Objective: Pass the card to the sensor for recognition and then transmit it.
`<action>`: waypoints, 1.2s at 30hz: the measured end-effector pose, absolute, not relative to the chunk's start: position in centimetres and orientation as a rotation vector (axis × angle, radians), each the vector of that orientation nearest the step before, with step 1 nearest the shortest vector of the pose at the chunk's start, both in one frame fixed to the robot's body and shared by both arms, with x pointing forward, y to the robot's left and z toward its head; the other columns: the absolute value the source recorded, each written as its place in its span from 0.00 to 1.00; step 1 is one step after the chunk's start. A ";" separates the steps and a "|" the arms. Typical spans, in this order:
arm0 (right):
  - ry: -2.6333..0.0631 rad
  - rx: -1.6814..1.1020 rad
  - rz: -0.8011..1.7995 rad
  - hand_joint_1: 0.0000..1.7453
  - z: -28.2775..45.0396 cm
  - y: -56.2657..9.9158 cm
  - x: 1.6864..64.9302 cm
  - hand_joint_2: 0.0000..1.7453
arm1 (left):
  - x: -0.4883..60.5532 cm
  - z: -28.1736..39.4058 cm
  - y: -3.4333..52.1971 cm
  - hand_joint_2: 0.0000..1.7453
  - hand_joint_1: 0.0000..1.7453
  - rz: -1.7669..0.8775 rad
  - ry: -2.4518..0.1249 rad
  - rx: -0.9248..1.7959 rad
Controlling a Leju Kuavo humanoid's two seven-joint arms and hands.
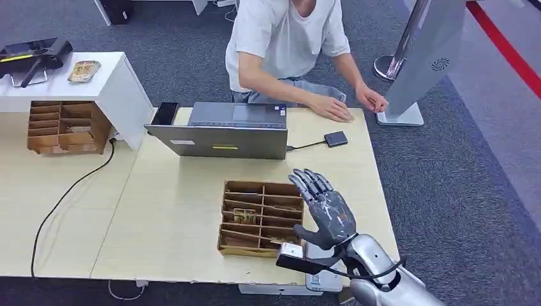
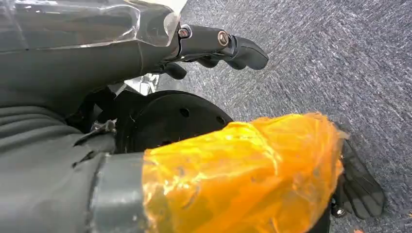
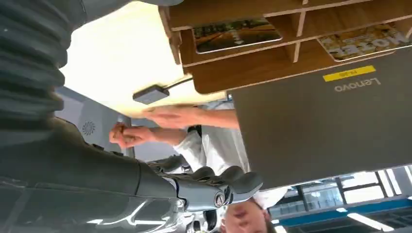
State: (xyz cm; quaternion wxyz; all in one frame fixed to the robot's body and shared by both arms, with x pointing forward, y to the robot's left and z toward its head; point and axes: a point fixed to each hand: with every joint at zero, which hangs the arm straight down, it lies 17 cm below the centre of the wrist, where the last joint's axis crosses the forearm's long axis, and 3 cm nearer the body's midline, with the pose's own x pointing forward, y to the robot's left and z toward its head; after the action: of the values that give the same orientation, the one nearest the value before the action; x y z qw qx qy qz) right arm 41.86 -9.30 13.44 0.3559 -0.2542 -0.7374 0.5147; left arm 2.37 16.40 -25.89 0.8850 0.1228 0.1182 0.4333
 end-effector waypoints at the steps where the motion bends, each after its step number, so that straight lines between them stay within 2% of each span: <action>1: -1.903 -0.653 1.334 0.03 13.4 -9.2 41.9 1.00 | 2.4 -25.9 16.4 0.00 0.00 0.902 0.247 0.255; 9: -1.898 -0.629 1.348 0.08 12.9 -8.3 41.9 1.00 | 2.3 -25.9 16.4 0.00 0.00 0.902 0.250 0.254; 13: -1.896 -0.626 1.355 0.15 12.8 -8.1 42.0 1.00 | 2.3 -25.9 16.4 0.00 0.00 0.902 0.250 0.254; 17: -1.888 -0.624 1.367 0.13 12.7 -8.0 42.1 1.00 | 2.3 -25.9 16.4 0.00 0.00 0.902 0.250 0.254; 20: -1.886 -0.624 1.369 0.21 12.7 -7.9 42.3 1.00 | 2.3 -25.9 16.4 0.00 0.00 0.902 0.251 0.254; 27: -1.880 -0.621 1.384 0.24 12.5 -7.7 42.4 1.00 | 2.3 -25.9 16.4 0.00 0.00 0.903 0.251 0.254; 29: -1.877 -0.620 1.386 0.38 12.4 -7.7 42.4 1.00 | 2.3 -25.9 16.4 0.00 0.00 0.903 0.251 0.254; 36: -1.871 -0.611 1.393 0.34 12.5 -7.4 42.6 1.00 | 2.3 -25.9 16.4 0.00 0.00 0.903 0.252 0.254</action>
State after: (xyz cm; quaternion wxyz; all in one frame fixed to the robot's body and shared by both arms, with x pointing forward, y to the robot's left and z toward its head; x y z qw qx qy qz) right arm 42.57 -7.44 12.45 0.3571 -0.2368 -0.7246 0.5397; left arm 2.30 16.38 -25.89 0.8845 0.1218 0.1211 0.4339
